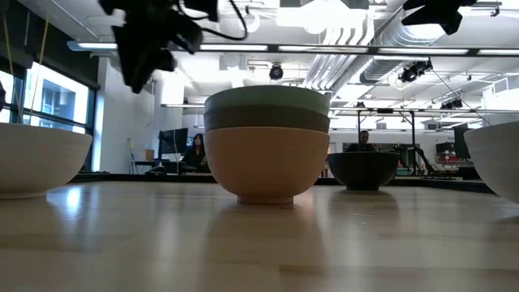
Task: Nest bowls inside each other
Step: Stack the top left white bowl on top the light blue bowl, then stack the black bowl on top of the top left white bowl
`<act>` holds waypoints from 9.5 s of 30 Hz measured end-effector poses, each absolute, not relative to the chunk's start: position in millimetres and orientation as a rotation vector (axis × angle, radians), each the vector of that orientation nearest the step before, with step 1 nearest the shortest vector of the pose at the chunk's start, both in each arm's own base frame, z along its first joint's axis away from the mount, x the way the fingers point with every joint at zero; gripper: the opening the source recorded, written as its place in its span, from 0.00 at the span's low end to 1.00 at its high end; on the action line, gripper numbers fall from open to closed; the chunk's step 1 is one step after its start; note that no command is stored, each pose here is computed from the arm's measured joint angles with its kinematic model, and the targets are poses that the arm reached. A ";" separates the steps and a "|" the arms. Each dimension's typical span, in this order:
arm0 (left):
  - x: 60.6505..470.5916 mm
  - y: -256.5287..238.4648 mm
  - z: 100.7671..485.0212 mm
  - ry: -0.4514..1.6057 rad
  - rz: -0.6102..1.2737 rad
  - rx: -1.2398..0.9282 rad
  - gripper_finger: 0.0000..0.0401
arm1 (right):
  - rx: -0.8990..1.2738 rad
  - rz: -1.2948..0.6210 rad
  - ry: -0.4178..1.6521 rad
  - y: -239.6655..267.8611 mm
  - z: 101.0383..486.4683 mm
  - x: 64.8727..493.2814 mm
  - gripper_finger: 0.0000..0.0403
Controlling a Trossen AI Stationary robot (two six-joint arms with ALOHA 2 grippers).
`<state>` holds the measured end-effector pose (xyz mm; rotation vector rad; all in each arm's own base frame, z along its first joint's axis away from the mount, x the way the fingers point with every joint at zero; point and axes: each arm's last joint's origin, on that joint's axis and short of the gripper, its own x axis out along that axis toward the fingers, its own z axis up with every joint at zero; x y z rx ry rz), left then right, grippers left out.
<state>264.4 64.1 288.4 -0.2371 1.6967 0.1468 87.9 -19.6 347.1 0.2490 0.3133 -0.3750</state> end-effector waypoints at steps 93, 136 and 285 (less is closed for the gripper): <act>193.3 70.1 236.5 1.397 0.199 -0.395 0.00 | 0.255 -0.373 0.259 -22.3 352.7 103.9 0.43; 406.4 95.1 292.3 1.397 0.104 -0.298 0.00 | 0.288 -0.343 0.351 -22.1 344.4 110.4 0.43; 259.5 150.8 478.9 0.824 0.497 -0.121 0.50 | 1.146 -1.026 0.975 -206.2 187.7 154.3 0.01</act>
